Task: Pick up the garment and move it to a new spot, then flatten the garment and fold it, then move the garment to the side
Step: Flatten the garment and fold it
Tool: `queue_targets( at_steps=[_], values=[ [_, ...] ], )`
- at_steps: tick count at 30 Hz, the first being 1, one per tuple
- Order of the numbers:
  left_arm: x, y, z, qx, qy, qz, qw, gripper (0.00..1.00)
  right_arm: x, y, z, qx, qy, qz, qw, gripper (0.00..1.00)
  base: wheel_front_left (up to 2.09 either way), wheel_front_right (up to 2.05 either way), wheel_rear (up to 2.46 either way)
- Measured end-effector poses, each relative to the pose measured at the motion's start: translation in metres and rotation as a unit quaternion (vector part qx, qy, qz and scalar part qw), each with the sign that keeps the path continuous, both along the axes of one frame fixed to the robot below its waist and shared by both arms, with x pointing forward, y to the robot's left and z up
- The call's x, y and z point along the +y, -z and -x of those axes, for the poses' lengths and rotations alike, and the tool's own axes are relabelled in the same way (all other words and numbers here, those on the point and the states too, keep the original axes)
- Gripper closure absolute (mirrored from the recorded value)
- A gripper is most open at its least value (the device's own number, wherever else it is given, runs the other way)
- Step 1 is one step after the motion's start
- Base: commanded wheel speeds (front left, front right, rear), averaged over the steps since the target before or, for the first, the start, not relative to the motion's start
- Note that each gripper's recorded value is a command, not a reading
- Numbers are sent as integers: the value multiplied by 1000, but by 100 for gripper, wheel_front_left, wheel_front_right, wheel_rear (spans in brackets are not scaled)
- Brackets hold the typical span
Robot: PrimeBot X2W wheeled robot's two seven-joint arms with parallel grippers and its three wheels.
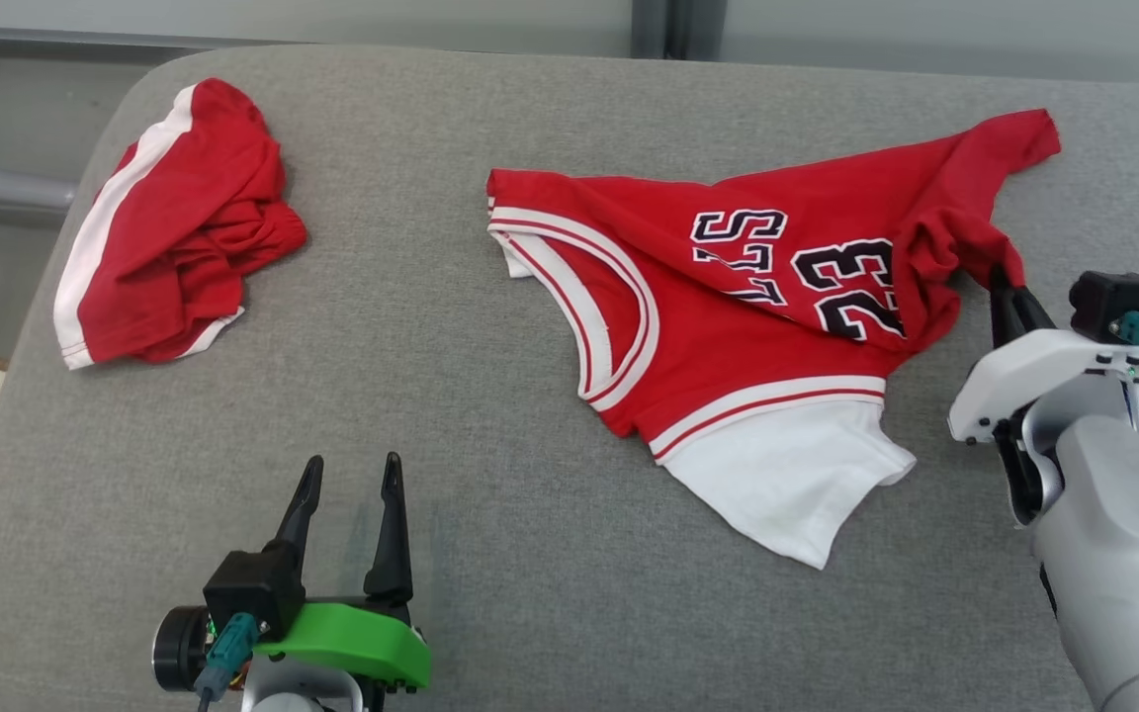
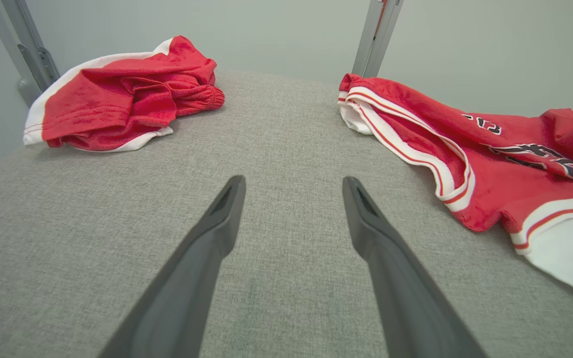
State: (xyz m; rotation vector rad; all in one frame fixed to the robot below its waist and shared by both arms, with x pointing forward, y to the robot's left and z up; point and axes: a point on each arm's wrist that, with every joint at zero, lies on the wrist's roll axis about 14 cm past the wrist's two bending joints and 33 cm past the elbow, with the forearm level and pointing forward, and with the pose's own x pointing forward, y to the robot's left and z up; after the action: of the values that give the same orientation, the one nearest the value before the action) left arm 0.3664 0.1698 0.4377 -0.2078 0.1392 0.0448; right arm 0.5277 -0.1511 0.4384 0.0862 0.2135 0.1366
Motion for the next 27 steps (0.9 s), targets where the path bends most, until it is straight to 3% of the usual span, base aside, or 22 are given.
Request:
queue_targets(
  at_steps=[9, 17, 18, 20, 21, 27],
  values=[
    [-25, -8, -9, -16, 39, 6, 999, 0, -99, -6, 55, 8, 97, 32, 995, 100, 0, 0, 0],
    [-32, -10, -11, -20, 52, 4, 998, 0, -119, -1, 88, 47, 127, 52, 989, 97, 0, 0, 0],
    [-32, -10, -11, -20, 53, 4, 998, 0, -121, -1, 90, 49, 127, 63, 989, 84, 0, 0, 0],
    [-33, -10, -11, -20, 55, 4, 998, 0, -127, -2, 94, 49, 138, 70, 987, 35, 0, 0, 0],
    [-35, -10, -11, -20, 57, 4, 998, 0, -128, -3, 96, 48, 142, 69, 986, 0, 0, 0, 0],
    [-42, -9, -4, -18, 69, 5, 997, 0, -135, -16, 110, 25, 163, 70, 984, 0, 0, 0, 0]
  ],
)
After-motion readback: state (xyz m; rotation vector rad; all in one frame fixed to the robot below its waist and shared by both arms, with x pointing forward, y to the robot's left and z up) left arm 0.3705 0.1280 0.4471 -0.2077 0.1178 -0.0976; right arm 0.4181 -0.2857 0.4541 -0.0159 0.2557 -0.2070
